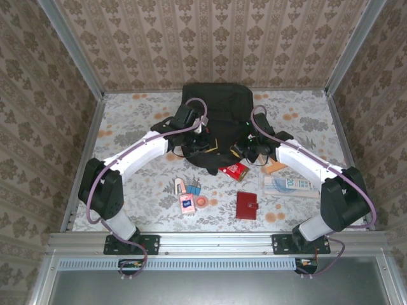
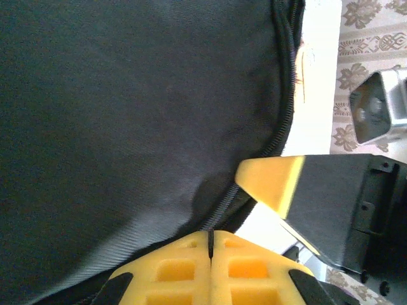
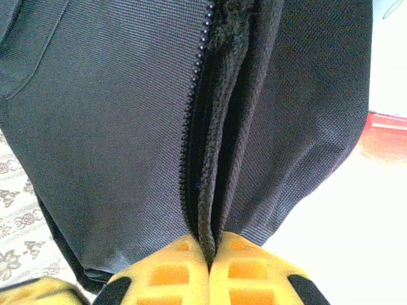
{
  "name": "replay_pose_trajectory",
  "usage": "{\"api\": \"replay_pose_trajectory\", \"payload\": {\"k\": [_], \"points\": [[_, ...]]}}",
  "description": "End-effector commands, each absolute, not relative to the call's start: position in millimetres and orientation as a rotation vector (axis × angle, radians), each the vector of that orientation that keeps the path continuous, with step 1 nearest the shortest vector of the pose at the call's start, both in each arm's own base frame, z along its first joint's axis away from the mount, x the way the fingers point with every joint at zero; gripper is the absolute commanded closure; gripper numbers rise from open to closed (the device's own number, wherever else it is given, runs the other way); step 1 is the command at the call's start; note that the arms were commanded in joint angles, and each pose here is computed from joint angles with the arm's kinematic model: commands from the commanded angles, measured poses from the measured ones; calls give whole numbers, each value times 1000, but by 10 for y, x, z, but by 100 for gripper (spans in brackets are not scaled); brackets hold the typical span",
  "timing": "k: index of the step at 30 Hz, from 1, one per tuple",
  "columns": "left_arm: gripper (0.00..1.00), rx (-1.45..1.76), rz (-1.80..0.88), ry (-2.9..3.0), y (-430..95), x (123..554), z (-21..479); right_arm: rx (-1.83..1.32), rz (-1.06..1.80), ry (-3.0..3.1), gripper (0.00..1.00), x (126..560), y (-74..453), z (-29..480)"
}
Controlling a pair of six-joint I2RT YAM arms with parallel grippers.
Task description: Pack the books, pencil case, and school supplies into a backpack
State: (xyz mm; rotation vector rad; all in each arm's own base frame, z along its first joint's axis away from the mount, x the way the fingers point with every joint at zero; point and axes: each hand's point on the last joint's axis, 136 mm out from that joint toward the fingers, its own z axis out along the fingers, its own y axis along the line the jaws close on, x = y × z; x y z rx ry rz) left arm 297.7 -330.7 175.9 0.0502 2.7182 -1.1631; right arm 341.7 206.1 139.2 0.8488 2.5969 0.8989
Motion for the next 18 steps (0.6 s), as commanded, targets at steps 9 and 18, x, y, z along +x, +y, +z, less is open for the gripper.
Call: {"api": "replay_pose_trajectory", "payload": {"k": [9,18], "points": [[100,73,-1050,2681,-2868,2982,1922,762,620,2669,100,3369,1736,1348],[100,12,-984,2671,-2537,3032,1881,719,593,2660,100,3415,1611,1396]]}}
